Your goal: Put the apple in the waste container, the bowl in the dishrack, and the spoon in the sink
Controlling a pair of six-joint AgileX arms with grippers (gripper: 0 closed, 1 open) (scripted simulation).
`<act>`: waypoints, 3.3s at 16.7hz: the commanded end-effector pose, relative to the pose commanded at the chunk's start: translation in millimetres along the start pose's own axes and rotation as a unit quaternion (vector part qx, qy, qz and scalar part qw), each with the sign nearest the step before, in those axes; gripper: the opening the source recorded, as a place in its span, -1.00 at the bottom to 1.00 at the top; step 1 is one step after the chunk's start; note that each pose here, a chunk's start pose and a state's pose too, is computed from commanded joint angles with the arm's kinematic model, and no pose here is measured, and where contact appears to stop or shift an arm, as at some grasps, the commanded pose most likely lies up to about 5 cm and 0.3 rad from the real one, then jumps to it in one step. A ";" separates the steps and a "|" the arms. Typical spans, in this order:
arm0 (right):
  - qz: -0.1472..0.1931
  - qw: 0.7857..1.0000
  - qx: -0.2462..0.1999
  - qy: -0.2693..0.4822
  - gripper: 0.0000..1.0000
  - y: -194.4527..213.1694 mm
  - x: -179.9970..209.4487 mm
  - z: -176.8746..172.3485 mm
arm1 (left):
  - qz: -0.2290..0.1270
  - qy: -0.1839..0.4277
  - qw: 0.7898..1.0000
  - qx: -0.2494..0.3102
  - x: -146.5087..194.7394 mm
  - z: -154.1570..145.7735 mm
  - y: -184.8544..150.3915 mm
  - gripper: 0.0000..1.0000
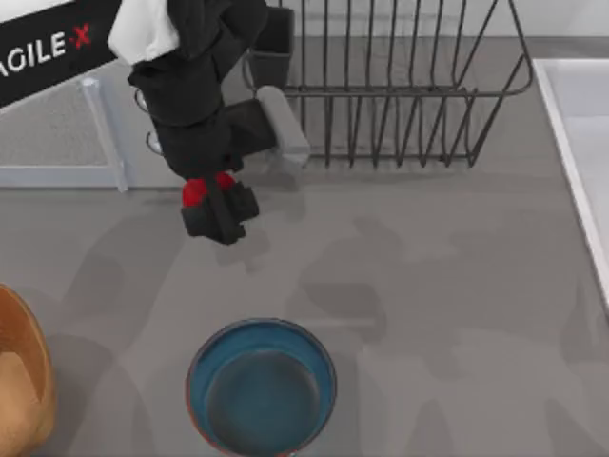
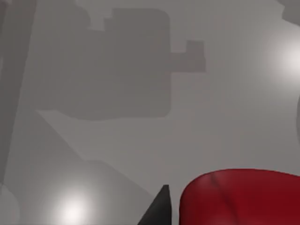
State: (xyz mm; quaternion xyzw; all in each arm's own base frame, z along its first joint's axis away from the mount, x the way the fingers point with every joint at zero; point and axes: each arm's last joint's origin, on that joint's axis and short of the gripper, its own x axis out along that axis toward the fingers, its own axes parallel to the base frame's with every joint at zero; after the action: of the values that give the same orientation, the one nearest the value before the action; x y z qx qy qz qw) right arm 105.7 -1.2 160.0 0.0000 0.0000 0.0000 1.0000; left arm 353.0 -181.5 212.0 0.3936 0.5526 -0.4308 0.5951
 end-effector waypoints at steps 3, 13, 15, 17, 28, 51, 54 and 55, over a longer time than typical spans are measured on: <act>0.000 1.000 0.000 0.000 1.00 0.0 0.0 0.0 | 0.005 0.003 1.000 0.015 -10.5 -16.3 -0.8 -1.00; 0.000 1.000 0.000 0.000 1.00 0.0 0.0 0.0 | 0.043 0.042 0.988 0.139 -70.8 -160.2 -53.1 -1.00; 0.000 1.000 0.000 0.000 1.00 0.0 0.0 0.0 | 0.048 0.053 0.984 0.162 -73.9 -183.9 -70.8 -1.00; 0.000 1.000 0.000 0.000 1.00 0.0 0.0 0.0 | 0.051 0.062 0.981 0.179 -74.3 -200.8 -85.4 -1.00; 0.000 1.000 0.000 0.000 1.00 0.0 0.0 0.0 | 0.053 0.067 0.977 0.193 -54.9 -212.0 -92.1 -1.00; 0.000 1.000 0.000 0.000 1.00 0.0 0.0 0.0 | 0.054 0.068 0.978 0.191 -4.6 -219.7 -87.0 0.96; 0.000 1.000 0.000 0.000 1.00 0.0 0.0 0.0 | 0.054 0.068 0.978 0.191 -4.6 -219.7 -87.0 1.00; 0.000 1.000 0.000 0.000 1.00 0.0 0.0 0.0 | 0.054 0.068 0.978 0.191 -4.6 -219.7 -87.0 1.00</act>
State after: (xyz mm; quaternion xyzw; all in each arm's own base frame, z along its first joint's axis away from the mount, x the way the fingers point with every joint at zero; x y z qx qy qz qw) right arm 105.7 -1.2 160.0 0.0000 0.0000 0.0000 1.0000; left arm 200.5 -1.4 199.7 0.5573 0.4775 -0.4680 0.4923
